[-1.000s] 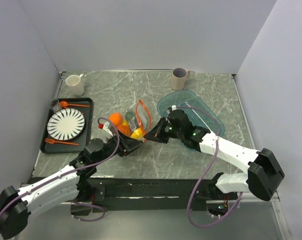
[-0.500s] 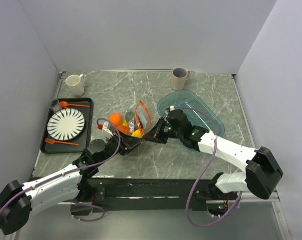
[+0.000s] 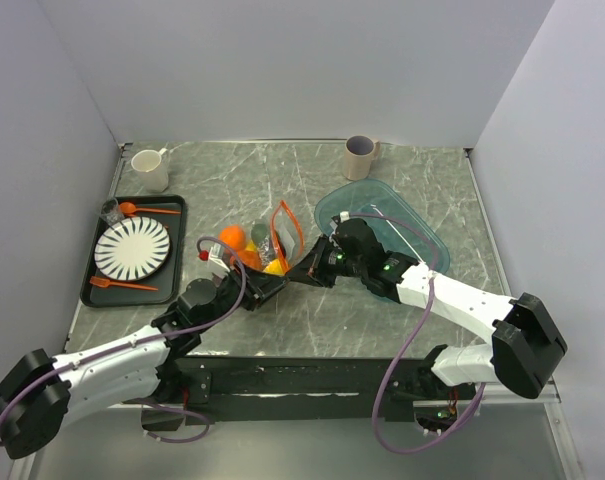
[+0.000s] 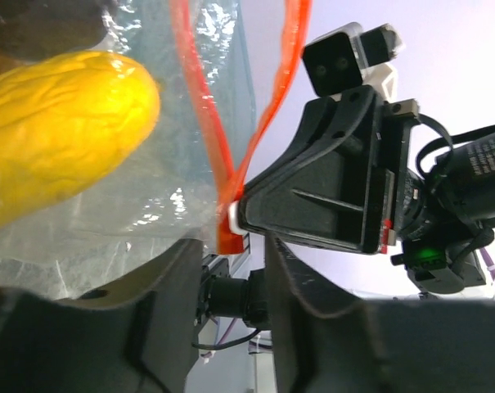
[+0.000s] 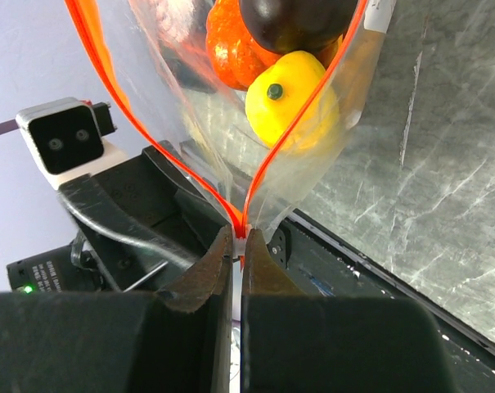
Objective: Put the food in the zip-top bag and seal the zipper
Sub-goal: Zip the zipper food storage bag at the center of the board.
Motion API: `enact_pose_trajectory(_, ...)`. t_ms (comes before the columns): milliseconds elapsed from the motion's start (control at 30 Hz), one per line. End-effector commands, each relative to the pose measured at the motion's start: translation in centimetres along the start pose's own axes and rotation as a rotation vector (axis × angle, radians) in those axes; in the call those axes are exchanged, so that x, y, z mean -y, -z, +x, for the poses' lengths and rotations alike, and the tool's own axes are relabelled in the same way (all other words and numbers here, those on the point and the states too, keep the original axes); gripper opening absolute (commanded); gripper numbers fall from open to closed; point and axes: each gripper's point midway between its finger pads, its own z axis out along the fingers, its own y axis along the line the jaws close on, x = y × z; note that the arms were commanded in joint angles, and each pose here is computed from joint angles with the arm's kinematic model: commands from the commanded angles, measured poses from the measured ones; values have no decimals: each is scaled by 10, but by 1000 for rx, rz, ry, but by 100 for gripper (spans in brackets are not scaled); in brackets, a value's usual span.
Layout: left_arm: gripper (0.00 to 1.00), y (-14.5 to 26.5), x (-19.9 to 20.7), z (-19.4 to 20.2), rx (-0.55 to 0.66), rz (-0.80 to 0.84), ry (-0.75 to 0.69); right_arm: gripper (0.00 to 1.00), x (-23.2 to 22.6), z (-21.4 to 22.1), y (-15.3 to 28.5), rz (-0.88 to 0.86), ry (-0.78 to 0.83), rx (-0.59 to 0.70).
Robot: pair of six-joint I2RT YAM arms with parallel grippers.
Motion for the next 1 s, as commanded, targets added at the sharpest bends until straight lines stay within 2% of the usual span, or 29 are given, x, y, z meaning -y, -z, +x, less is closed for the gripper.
enact_pose_trajectory(0, 38, -3, 15, -2, 21, 63, 9, 0, -27, -8, 5, -70, 31, 15)
enact_pose_trajectory(200, 30, -4, 17, -3, 33, 60, 6, 0, -25, -9, 7, -56, 39, 22)
enact_pose_trajectory(233, 26, -4, 17, -3, 34, 58, 6, 0, -25, -9, 7, -55, 39, 25)
enact_pose_trajectory(500, 11, -6, 17, -4, 35, 44, 3, 0, -23, -8, 7, -38, 51, 23)
enact_pose_trajectory(800, 1, -6, 16, -10, 65, 6, -18, 0, -18, -4, 6, 30, 120, 39)
enact_pose_trajectory(967, 1, -3, 17, -16, 91, 3, -32, 0, -13, -1, 5, 60, 138, 36)
